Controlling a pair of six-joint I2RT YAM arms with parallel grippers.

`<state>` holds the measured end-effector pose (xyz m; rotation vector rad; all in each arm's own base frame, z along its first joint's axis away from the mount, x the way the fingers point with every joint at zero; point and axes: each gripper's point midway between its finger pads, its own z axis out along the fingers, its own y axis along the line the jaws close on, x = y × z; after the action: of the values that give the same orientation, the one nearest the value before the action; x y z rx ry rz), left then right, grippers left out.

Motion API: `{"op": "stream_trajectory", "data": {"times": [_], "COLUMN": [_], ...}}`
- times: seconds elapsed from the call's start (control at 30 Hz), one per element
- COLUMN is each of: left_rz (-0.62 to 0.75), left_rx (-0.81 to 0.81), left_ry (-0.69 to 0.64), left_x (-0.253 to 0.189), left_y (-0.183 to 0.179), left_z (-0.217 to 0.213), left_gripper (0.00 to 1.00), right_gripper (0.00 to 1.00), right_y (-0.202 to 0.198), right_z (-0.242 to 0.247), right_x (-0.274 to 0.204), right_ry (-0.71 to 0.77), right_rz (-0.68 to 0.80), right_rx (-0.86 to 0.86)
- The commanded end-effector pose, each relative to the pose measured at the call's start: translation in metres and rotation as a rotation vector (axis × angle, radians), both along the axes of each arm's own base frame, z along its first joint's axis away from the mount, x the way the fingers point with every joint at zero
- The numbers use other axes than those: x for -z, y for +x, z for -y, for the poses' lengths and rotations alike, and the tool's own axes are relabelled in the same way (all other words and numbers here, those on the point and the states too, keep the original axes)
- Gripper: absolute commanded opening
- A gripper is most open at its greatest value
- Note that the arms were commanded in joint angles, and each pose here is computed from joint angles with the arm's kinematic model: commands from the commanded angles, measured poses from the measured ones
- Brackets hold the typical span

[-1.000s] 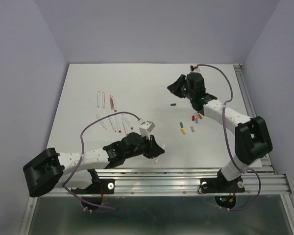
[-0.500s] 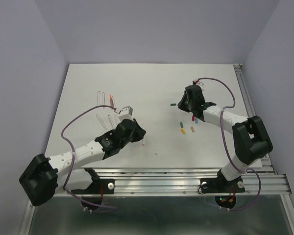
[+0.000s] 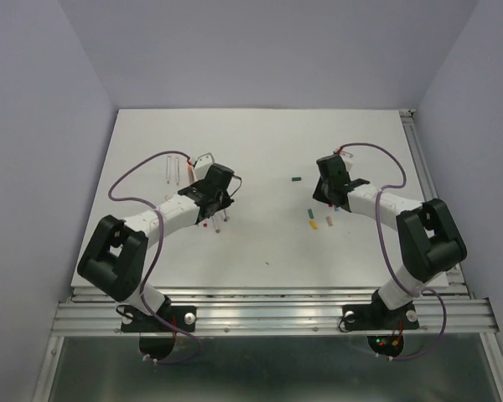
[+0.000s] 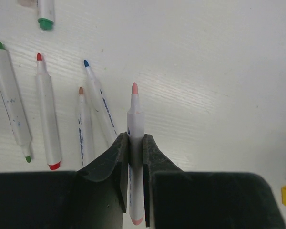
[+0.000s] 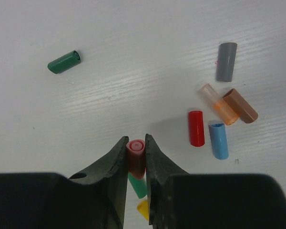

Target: Open the pen caps

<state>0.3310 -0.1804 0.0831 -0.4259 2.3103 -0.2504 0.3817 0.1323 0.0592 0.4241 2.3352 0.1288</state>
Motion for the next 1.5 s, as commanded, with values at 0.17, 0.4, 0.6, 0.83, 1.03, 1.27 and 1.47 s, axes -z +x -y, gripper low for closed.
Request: {"op": "stream_trajectory", "data": {"times": [0.17, 0.4, 0.6, 0.83, 1.03, 1.27, 1.47], "left_rz": [-0.038, -0.006, -0.006, -0.023, -0.033, -0.056, -0.038], "left_rx": [-0.083, -0.124, -0.16, -0.205, -0.193, -0.163, -0.146], "left_ry": [0.132, 0.158, 0.172, 0.19, 0.212, 0.218, 0.197], "left_x": [0.006, -0.005, -0.006, 0.003, 0.009, 0.013, -0.007], "left_y": [0.039, 0.075, 0.102, 0.133, 0.149, 0.152, 0.146], "left_z": [-0.029, -0.044, -0.061, -0.077, -0.079, -0.074, -0.073], "left_gripper": [0.0, 0.0, 0.0, 0.0, 0.08, 0.43, 0.58], "right_gripper": [0.24, 0.41, 0.48, 0.75, 1.0, 1.0, 1.0], "right_y": [-0.015, -0.02, -0.016, -0.014, -0.024, -0.034, -0.039], "right_z": [0.016, 0.017, 0.013, 0.005, 0.001, 0.003, 0.012], "right_x": [0.009, 0.013, -0.003, -0.041, -0.067, -0.08, -0.083], "right_ry": [-0.055, -0.063, -0.038, 0.029, 0.073, 0.097, 0.073], "right_rz": [-0.036, -0.055, -0.015, 0.085, 0.137, 0.166, 0.174], "right_rx": [0.031, 0.032, 0.019, -0.02, -0.06, -0.07, -0.039]}}
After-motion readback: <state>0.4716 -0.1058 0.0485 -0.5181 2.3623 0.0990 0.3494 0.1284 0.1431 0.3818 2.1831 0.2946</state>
